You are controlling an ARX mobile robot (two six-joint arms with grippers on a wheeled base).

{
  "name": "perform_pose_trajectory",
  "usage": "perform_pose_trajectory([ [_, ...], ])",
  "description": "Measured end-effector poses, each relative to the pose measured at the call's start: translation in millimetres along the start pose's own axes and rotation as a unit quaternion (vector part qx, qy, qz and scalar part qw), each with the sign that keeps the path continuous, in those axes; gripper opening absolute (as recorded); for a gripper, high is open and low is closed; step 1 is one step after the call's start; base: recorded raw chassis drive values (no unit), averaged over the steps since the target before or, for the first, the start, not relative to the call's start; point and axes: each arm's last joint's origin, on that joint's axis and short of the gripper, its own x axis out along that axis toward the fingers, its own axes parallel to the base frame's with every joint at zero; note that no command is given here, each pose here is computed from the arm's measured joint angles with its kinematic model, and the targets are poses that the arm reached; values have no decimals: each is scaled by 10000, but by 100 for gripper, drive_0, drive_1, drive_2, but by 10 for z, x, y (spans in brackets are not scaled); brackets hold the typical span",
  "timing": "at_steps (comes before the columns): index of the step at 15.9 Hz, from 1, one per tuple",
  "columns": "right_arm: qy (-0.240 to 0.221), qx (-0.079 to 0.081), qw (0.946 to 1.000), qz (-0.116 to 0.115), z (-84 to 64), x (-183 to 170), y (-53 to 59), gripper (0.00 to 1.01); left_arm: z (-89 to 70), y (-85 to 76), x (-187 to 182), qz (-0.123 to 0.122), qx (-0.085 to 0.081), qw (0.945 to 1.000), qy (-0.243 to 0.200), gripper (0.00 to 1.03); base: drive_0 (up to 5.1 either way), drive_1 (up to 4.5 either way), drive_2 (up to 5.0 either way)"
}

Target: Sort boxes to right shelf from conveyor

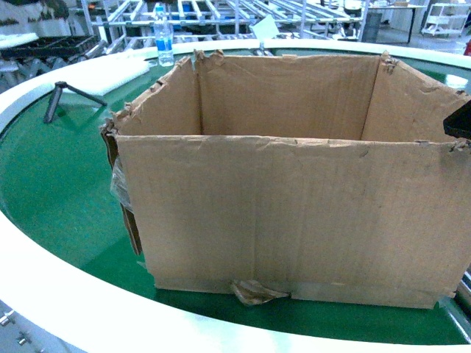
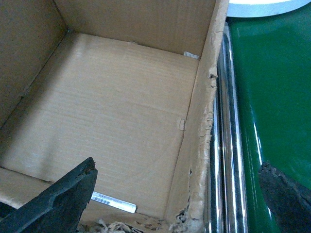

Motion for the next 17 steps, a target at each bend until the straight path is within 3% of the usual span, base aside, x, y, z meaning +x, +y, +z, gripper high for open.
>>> perform_pose_trajectory([
  [3,62,-60,10000,48,-11,-3,6,98,-188,-70,190,262,-352,9967,677,98,0,0,0],
  [5,77,-102,9999,86,-13,-2,19,98,-164,-179,155,333,-588,9954,679,98,0,0,0],
  [8,67,-101,9998,182,-10,-15,23,98,-217,-68,211,705,-909,9893,898,98,0,0,0],
  [10,44,-75,9997,209,-12,-19,1,98,-204,-39,213,753,-962,9894,790,98,0,0,0],
  [12,55,-53,9998,186,-32,-15,-10,98,-258,-28,262,685,-941,9881,1007,98,0,0,0],
  [14,60,-48,9998,200,-34,-13,0,98,-377,-12,386,802,-869,9852,1238,98,0,0,0],
  [17,53,-51,9997,216,-31,-10,28,98,-378,27,416,885,-893,9847,1204,98,0,0,0],
])
